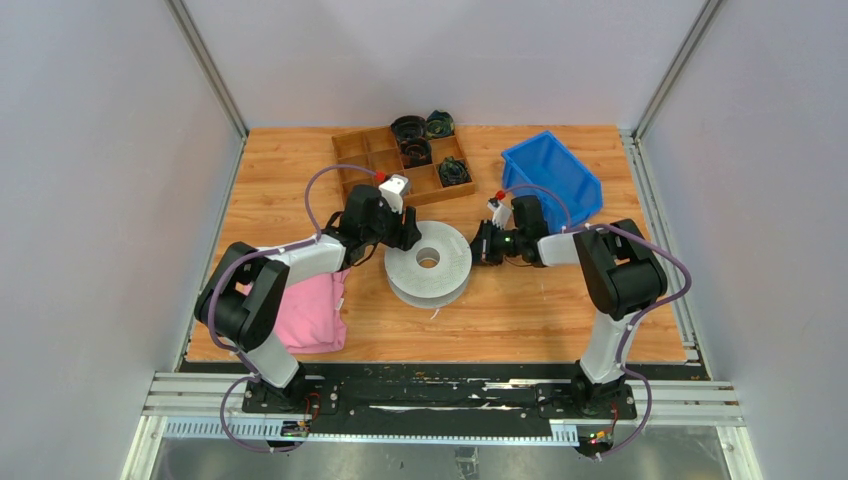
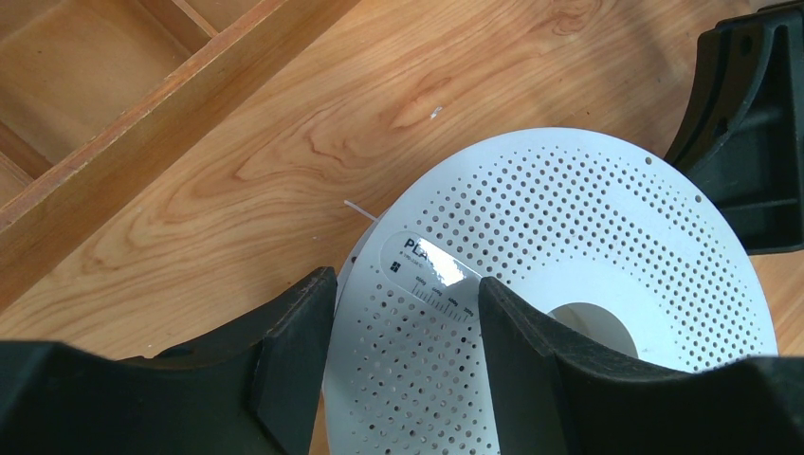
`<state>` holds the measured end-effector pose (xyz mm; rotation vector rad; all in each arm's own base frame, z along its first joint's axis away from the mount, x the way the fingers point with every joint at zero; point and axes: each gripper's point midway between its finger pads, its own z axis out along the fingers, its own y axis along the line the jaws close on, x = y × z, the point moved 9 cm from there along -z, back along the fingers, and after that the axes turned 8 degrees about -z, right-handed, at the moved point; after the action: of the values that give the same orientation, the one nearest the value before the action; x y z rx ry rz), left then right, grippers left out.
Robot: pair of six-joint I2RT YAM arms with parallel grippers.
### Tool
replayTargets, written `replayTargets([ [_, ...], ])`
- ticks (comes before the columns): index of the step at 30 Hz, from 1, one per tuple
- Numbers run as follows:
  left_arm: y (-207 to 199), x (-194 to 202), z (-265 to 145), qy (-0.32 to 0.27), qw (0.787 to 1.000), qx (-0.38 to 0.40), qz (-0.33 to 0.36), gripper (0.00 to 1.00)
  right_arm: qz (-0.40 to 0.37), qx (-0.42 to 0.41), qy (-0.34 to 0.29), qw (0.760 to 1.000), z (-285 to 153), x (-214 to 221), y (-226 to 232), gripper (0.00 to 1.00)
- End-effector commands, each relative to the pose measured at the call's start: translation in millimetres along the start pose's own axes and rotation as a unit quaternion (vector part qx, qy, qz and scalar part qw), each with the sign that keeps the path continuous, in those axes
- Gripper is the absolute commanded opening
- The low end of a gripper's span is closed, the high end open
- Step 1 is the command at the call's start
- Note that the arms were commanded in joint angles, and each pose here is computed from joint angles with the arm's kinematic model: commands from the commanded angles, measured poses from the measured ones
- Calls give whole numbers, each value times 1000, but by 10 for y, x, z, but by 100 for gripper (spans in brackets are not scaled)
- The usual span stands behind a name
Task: Wrap the cables
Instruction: Adjust the cable on the cable reel.
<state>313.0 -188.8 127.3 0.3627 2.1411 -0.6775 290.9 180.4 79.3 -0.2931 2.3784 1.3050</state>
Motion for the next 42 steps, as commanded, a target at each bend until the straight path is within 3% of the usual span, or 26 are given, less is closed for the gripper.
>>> replayTargets([
  [1, 24, 242, 14, 47, 999, -8, -1, 60, -17, 3, 7, 1000, 62, -32, 34, 1],
  [13, 23, 243, 16, 47, 999, -7, -1, 61, -23, 7, 12, 1000, 40, -4, 40, 4],
  [34, 18, 245, 25, 48, 999, -6, -4, 61, -46, 21, 21, 998, 111, 46, 59, 1],
  [42, 20, 247, 22, 48, 999, -6, -3, 61, -66, 27, 18, 997, 54, 8, 112, 8],
])
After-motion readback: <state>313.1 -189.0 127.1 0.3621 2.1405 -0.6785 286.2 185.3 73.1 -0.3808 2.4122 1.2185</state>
